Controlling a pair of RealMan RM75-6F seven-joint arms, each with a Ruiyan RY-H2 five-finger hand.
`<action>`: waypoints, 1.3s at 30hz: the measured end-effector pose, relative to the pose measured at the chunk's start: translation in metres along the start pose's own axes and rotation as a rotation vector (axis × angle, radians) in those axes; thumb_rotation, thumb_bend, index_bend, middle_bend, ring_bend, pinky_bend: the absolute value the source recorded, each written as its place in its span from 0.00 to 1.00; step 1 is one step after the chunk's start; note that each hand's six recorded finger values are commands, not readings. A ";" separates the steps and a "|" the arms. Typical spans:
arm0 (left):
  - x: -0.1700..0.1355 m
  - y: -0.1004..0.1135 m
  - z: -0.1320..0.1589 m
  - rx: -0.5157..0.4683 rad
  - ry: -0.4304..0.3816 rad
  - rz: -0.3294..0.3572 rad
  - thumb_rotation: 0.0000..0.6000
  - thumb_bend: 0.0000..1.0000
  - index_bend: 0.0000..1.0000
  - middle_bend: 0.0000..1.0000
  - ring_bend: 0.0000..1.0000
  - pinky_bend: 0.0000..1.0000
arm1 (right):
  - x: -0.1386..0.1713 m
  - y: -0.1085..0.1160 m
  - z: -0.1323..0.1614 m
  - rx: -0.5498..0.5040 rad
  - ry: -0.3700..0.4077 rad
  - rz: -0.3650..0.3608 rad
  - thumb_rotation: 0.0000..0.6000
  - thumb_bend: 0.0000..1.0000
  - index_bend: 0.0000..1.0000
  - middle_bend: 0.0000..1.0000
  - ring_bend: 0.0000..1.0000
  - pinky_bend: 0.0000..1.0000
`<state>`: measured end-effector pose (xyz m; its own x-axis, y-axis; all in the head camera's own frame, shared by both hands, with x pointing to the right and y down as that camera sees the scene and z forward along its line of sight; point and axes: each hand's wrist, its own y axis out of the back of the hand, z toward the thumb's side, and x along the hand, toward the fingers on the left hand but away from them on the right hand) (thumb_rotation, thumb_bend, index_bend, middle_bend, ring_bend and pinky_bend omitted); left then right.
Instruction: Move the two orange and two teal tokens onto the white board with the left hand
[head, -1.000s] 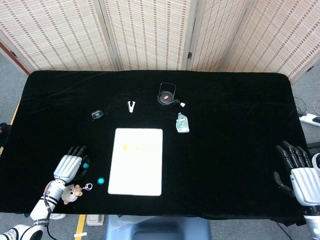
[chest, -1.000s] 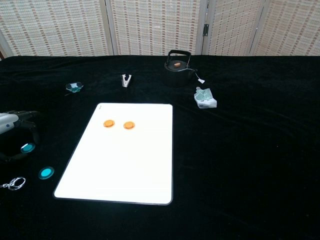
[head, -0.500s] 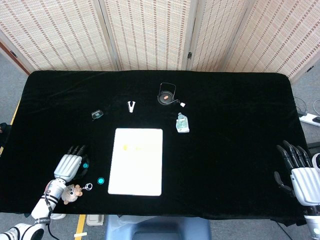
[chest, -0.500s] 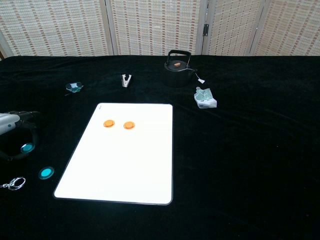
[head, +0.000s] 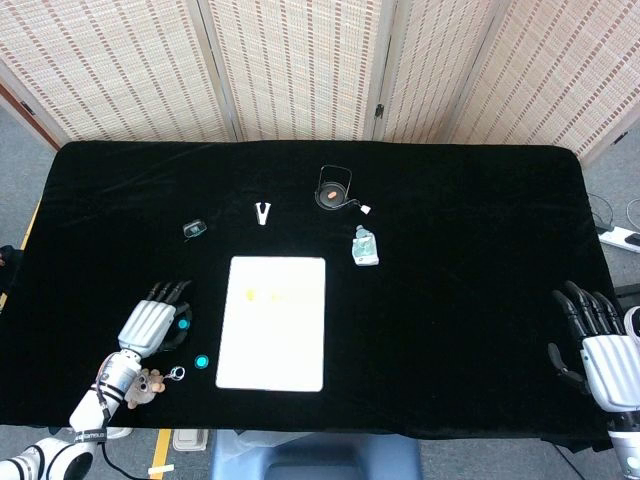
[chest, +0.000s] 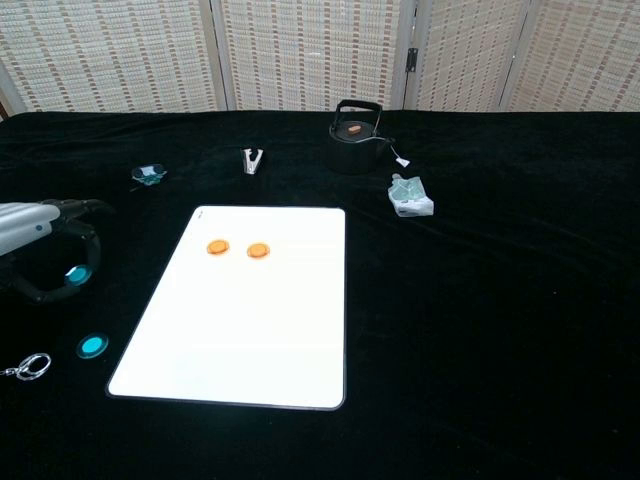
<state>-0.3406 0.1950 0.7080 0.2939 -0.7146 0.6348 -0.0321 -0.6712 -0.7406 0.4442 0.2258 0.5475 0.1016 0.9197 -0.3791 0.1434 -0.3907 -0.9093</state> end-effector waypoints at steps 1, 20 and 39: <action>0.003 0.004 0.008 -0.002 -0.022 0.004 1.00 0.43 0.53 0.07 0.00 0.00 | 0.000 0.000 0.000 0.000 0.000 0.000 1.00 0.51 0.00 0.00 0.02 0.00; 0.044 -0.001 0.099 0.037 -0.214 -0.064 1.00 0.43 0.51 0.07 0.00 0.00 | 0.004 0.001 -0.008 -0.002 -0.028 -0.002 1.00 0.51 0.00 0.00 0.01 0.00; 0.036 0.004 0.092 0.036 -0.194 -0.051 1.00 0.43 0.40 0.04 0.00 0.00 | 0.002 0.001 -0.006 -0.004 -0.018 -0.002 1.00 0.51 0.00 0.00 0.01 0.00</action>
<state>-0.2427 0.1847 0.7072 0.4733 -0.6260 0.6198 0.0210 -0.6954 -0.7183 0.4504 0.2273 0.5472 0.0832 0.9211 -0.3803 0.1475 -0.3888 -0.9094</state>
